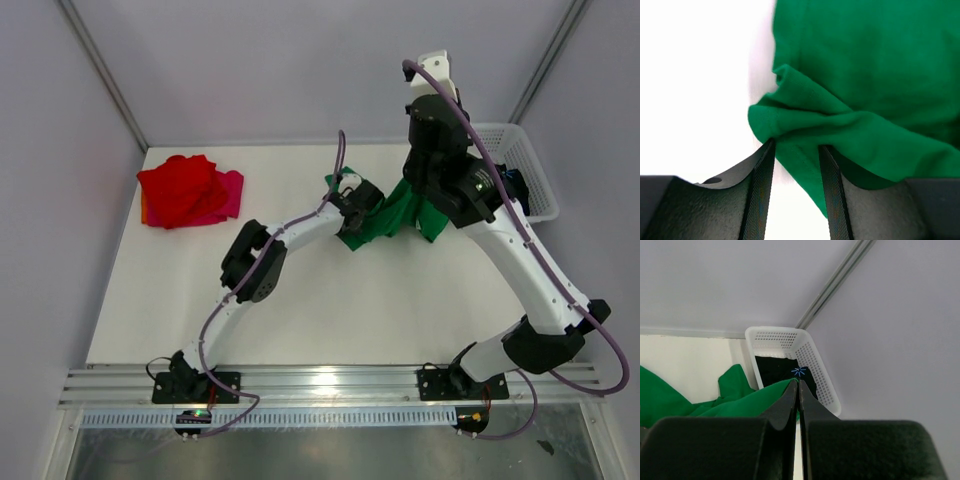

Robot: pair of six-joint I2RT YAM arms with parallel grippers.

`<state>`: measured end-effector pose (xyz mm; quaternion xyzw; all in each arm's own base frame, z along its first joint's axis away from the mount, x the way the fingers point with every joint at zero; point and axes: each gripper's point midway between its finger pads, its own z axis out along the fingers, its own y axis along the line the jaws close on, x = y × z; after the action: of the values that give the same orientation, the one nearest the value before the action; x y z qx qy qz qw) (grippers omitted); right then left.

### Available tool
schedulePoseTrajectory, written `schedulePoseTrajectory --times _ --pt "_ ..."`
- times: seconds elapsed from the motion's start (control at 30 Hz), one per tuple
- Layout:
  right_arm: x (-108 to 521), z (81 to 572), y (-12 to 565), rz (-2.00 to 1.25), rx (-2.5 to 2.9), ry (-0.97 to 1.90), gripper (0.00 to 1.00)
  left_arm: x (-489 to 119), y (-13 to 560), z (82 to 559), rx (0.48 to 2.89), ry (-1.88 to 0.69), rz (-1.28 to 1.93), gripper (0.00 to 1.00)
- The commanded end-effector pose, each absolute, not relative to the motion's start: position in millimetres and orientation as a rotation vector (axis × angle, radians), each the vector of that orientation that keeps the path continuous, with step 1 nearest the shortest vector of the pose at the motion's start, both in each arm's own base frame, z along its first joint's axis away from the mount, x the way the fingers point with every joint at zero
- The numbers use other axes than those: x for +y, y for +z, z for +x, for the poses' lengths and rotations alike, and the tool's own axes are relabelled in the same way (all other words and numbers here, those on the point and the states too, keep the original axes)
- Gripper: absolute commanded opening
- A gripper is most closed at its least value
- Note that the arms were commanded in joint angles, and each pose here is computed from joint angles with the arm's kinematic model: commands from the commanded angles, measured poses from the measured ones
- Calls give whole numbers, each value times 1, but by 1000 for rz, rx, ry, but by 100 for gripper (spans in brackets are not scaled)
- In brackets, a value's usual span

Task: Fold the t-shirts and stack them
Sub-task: Flatten out the tshirt

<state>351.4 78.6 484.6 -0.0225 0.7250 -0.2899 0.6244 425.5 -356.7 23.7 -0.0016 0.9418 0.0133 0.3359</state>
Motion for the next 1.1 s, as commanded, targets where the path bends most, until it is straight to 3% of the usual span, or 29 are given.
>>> schedulePoseTrajectory --times 0.0,0.4,0.7,1.07 --pt "88 357 490 -29 1637 -614 3 -368 46 402 2507 -40 170 44" --pt "91 360 475 -27 1659 -609 3 -406 128 369 2313 -332 518 48" --pt "87 356 481 -14 1654 -605 3 -381 49 373 2391 41 824 47" --pt "86 356 482 -3 1655 -616 3 -379 63 366 2308 185 954 47"
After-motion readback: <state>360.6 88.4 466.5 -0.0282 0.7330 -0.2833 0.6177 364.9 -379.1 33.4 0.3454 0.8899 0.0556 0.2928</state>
